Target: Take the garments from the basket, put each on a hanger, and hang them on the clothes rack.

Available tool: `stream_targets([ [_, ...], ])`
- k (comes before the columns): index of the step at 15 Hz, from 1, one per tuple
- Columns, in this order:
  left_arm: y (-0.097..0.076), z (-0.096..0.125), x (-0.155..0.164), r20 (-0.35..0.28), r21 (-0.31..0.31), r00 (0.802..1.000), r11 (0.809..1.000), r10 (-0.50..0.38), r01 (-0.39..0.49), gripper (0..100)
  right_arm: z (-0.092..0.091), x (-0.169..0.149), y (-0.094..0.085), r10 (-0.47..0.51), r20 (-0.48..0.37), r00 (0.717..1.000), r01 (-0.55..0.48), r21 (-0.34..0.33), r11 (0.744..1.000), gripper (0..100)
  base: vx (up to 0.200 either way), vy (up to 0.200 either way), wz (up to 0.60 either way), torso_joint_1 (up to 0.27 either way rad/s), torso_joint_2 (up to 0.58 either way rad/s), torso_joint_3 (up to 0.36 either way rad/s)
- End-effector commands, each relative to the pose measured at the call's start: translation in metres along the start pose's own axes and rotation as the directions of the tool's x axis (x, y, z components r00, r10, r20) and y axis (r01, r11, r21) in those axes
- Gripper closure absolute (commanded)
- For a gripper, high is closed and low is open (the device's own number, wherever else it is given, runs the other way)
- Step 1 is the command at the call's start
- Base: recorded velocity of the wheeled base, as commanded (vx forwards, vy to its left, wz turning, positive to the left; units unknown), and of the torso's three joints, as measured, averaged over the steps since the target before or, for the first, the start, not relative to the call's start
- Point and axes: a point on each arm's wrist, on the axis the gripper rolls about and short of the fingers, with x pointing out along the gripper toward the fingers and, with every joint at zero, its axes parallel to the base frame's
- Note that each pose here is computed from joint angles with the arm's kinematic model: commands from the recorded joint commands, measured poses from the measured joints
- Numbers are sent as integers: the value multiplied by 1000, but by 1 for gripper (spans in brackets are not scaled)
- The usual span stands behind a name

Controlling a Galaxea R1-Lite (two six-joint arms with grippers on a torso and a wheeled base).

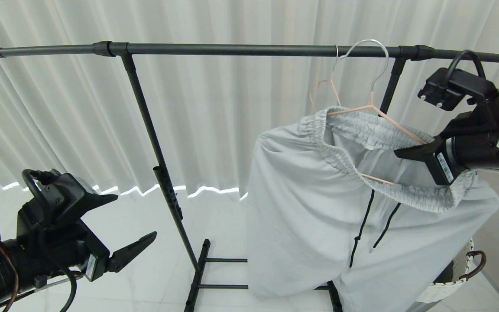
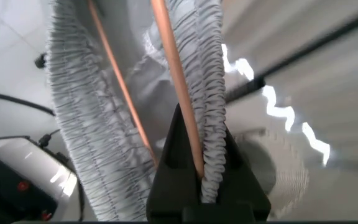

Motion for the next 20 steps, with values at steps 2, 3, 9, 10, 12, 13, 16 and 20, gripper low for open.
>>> stream_targets([
  [2,0,1,-2,0,6,1000,1000,21,-21,0,2,-2,7,-19,-14,1000,19,44,999,100,0,0,0,0,0,0],
  [3,0,1,-2,-5,5,1000,1000,27,-27,0,3,-2,9,-24,-13,1000,25,62,998,100,0,0,0,0,0,0],
  [9,1,3,-5,5,9,999,999,37,-37,0,5,0,15,-17,-10,1000,18,77,997,100,0,167,0,4,2,0],
  [10,1,3,-5,5,9,999,999,37,-37,0,5,0,15,-18,-9,1000,18,78,997,100,0,200,0,2,7,-2],
  [12,0,3,-4,5,9,999,999,35,-35,0,6,0,15,-19,-6,1000,19,83,996,100,0,200,0,0,2,2],
  [13,0,3,-4,5,9,999,999,35,-35,0,7,0,15,-21,-5,1000,21,94,995,100,0,200,0,2,2,7],
  [16,0,3,-4,5,9,999,999,33,-33,0,8,2,14,-25,-6,1000,25,147,989,100,0,0,0,0,0,0],
  [20,0,3,-4,5,9,999,999,35,-35,0,16,8,10,-90,-8,996,89,211,973,100,0,0,0,0,0,0],
])
